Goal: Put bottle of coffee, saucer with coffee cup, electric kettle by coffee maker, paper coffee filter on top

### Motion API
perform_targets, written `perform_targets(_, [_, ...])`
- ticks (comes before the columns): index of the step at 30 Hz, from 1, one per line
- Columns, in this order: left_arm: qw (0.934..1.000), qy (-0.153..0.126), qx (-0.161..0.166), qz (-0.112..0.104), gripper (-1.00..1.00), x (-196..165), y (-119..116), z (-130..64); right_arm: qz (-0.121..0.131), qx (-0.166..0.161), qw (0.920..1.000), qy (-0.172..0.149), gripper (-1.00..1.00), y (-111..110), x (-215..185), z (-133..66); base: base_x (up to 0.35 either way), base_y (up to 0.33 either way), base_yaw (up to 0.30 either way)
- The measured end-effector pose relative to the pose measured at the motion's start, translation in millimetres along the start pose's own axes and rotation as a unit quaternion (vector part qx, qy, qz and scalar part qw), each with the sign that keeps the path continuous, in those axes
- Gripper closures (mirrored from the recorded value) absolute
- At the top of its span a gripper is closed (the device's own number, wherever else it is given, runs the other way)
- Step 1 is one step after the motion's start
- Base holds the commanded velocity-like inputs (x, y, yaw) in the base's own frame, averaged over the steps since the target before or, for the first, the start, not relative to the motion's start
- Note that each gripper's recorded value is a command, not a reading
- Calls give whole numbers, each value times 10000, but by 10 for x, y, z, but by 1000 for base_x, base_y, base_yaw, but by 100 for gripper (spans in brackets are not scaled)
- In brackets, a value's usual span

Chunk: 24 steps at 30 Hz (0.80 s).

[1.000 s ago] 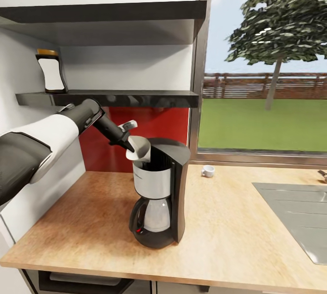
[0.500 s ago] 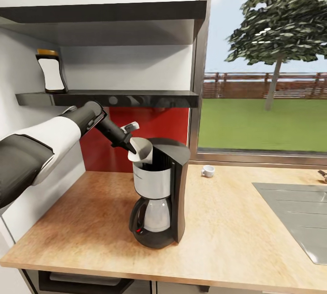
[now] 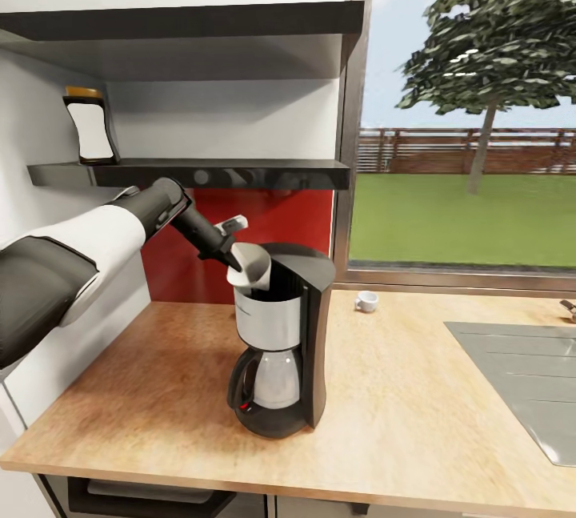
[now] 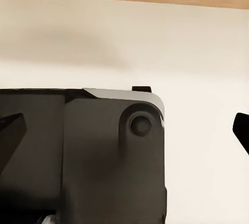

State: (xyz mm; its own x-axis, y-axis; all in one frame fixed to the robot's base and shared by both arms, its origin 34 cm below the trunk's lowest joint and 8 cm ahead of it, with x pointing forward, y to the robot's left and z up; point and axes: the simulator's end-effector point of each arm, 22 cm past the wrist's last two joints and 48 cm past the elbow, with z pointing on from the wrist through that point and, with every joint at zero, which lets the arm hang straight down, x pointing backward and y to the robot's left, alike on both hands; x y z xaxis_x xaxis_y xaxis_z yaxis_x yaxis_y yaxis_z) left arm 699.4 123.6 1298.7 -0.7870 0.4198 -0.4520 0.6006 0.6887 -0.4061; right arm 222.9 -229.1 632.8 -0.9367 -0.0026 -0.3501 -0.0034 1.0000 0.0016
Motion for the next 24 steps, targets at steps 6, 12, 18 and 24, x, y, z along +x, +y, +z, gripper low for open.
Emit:
perform_targets(6, [9999,-10,14,130,100,-37,-58,5,21,-81,10000,-30,-100,133,-31,0,0,0,0])
perform_targets(12, [9998,-30,7,187,100,-59,-85,-10,30,-85,10000,-36,-100,141,-36,0,0,0,0])
perform_targets(18, [9998,-57,-8,216,100,-63,-124,-49,31,-85,9999,-79,-100,141,-67,1,0,0,0])
perform_targets(24, [9997,-93,-25,241,100,-65,-162,-98,27,-86,9999,-125,-100,142,-102,2,0,0,0])
